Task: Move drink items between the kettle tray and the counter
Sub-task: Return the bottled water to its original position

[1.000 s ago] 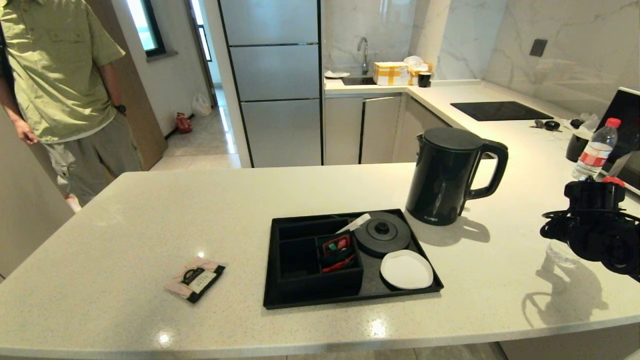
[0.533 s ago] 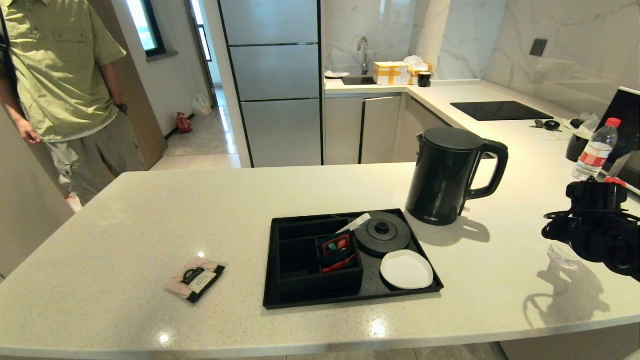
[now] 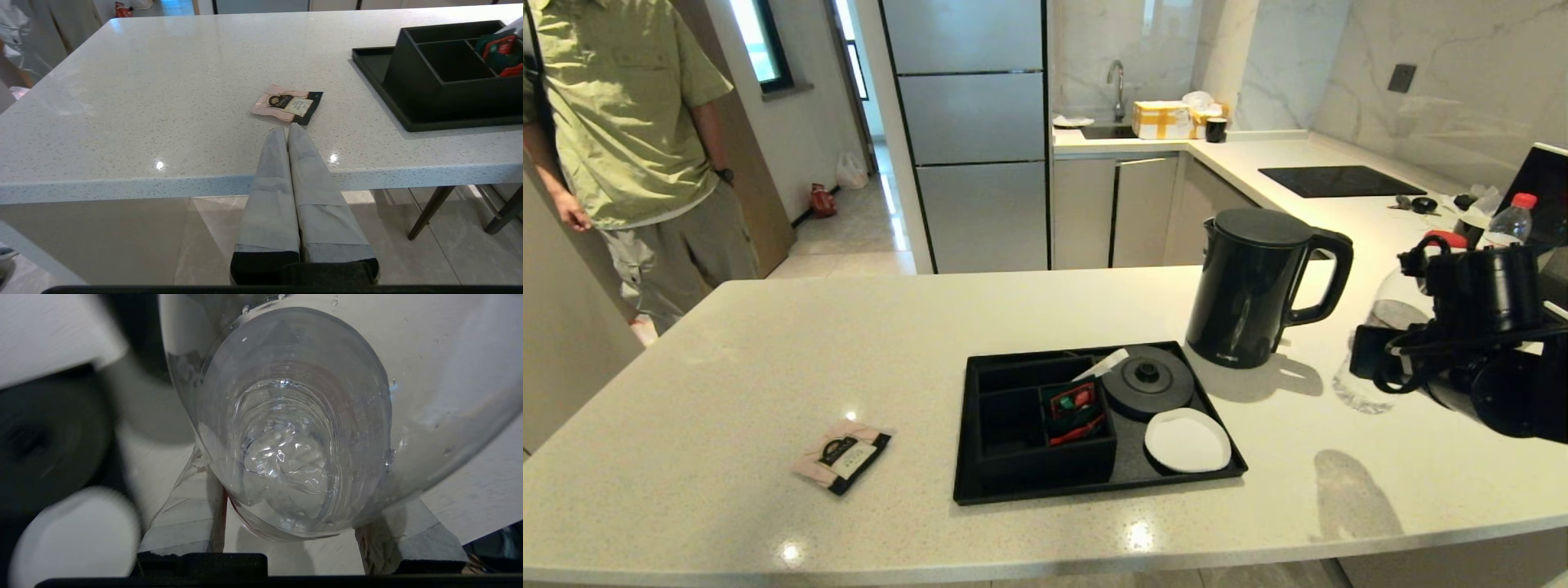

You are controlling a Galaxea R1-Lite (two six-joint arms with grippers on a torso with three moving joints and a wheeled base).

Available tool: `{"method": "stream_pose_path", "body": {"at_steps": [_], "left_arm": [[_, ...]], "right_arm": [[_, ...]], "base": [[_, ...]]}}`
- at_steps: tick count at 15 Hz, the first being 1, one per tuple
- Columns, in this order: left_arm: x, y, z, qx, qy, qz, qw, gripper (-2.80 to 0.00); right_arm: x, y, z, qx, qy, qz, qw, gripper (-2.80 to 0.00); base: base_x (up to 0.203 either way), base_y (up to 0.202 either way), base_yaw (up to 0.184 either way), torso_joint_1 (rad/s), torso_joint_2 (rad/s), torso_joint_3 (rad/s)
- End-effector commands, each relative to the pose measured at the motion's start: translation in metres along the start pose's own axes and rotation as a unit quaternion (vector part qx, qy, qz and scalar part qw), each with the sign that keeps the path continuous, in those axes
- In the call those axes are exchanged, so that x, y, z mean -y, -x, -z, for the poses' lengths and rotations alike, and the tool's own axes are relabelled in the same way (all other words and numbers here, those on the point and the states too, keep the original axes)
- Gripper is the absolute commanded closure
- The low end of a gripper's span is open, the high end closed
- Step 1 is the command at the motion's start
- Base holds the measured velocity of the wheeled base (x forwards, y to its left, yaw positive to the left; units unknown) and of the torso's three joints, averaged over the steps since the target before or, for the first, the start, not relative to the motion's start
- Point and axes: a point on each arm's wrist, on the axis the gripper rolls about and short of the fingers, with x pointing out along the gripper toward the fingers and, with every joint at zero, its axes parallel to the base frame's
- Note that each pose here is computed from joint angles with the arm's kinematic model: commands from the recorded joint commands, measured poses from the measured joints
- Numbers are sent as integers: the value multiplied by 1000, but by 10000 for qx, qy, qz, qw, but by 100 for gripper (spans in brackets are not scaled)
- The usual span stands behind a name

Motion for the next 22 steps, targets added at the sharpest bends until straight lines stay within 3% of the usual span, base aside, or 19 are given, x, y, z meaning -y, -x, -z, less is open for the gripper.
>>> {"method": "stream_pose_path", "body": {"at_steps": [1,3,6,9,16,22], "left_arm": [[0,0,0,-7,-2,-1,10000,0],[0,0,0,-7,-2,-1,10000,0],[0,0,0,-7,-2,-1,10000,0],[0,0,0,-7,-2,-1,10000,0],[0,0,0,-7,-2,-1,10000,0],[0,0,0,-7,-2,-1,10000,0]], "right_arm": [[-21,41,1,122,174,-686,9974,0],[-43,51,15,-137,293,-1046,9940,0],[-69,38,30,-461,122,-1129,9925,0],[-90,26,30,-315,-84,-1269,9914,0],[-124,34,42,-275,203,-1502,9881,0],[-132,35,51,-336,356,-1533,9870,0]], "base": [[0,0,0,0,0,0],[0,0,0,0,0,0],[0,0,0,0,0,0],[0,0,0,0,0,0],[0,0,0,0,0,0],[0,0,0,0,0,0]]}}
